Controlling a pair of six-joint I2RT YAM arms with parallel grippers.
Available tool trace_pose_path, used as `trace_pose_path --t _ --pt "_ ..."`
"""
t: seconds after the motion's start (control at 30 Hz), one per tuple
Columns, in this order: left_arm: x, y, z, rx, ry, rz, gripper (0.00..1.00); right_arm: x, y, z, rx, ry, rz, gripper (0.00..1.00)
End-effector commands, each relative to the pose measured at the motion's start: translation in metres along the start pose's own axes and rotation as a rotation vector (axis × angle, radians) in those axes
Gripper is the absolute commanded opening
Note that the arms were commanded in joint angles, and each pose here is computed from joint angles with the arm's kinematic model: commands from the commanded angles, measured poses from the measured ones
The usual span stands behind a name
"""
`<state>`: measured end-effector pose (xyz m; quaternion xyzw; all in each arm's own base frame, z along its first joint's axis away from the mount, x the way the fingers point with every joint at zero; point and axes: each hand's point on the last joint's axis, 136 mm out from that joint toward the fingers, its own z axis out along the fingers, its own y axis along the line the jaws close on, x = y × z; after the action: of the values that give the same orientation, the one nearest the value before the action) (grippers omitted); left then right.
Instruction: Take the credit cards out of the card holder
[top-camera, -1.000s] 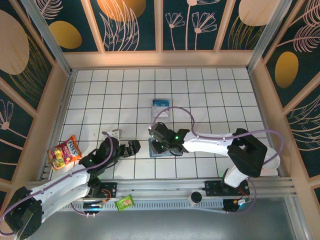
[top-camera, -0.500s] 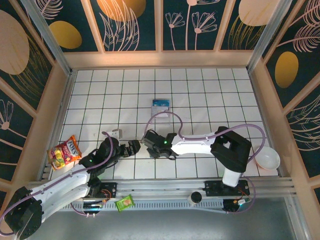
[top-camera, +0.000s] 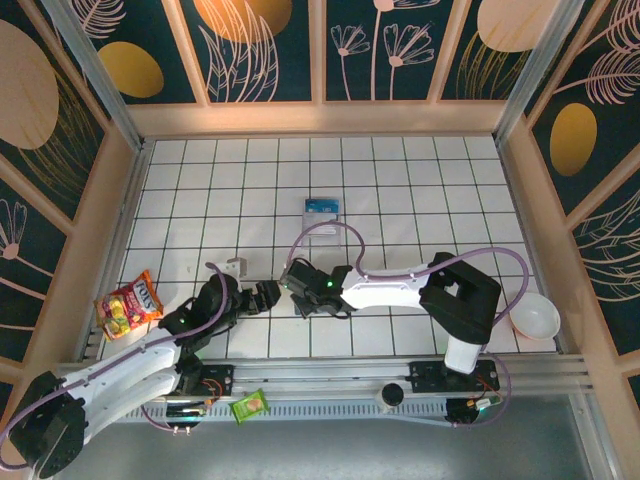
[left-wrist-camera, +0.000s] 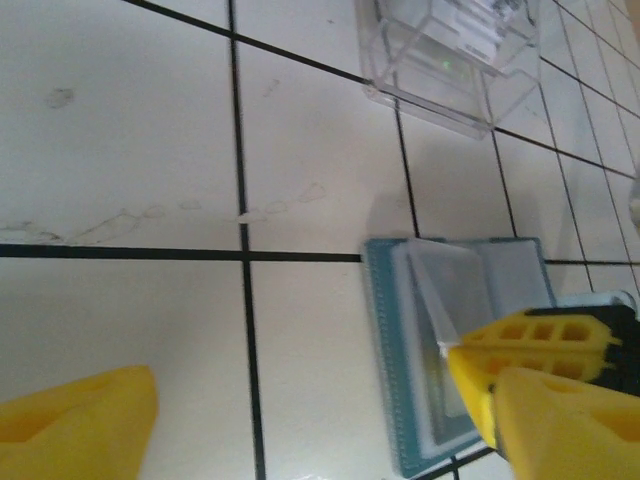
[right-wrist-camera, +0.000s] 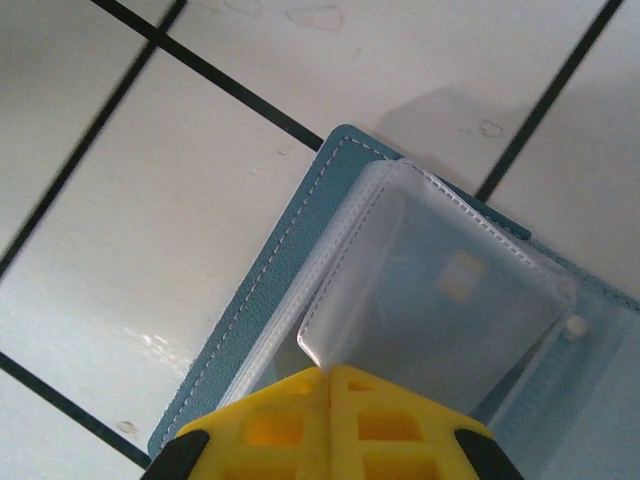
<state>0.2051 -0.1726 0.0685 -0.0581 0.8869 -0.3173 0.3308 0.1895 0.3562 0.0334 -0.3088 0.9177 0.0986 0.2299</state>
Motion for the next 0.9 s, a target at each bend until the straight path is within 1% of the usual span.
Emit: trace_pose_path --t 0.0,0.1,0.2,0.27,0.37,0.47,0.6,0.87 --pt "-0.006 -0.022 0.001 0.094 0.003 0.012 0.70 -0.031 0.013 -0.013 -0.097 -0.095 0.068 0.00" --pt "-0.003 -0.034 0.006 0.140 0.033 0.011 0.50 -0.038 0.018 -0.016 -0.148 -0.117 0.085 0.00" --pt "0.001 -0.042 0.012 0.190 0.064 -0.011 0.32 -0.039 0.017 -0.016 -0.162 -0.127 0.099 0.00" --pt "0.005 -0.046 0.015 0.212 0.085 -0.015 0.22 -0.038 0.017 -0.018 -0.181 -0.140 0.109 0.00" --pt "0.009 -0.048 0.020 0.223 0.108 -0.014 0.12 -0.039 0.019 -0.022 -0.224 -0.161 0.120 0.00" --pt "0.012 -0.051 0.024 0.230 0.122 -0.011 0.06 -0.037 0.019 -0.024 -0.241 -0.162 0.119 0.00" --pt "0.016 -0.051 0.031 0.218 0.145 -0.007 0.01 -0.034 0.018 -0.024 -0.258 -0.162 0.129 0.00" --pt "0.036 -0.050 0.046 0.186 0.217 0.007 0.00 -0.032 0.017 -0.021 -0.257 -0.158 0.144 0.00"
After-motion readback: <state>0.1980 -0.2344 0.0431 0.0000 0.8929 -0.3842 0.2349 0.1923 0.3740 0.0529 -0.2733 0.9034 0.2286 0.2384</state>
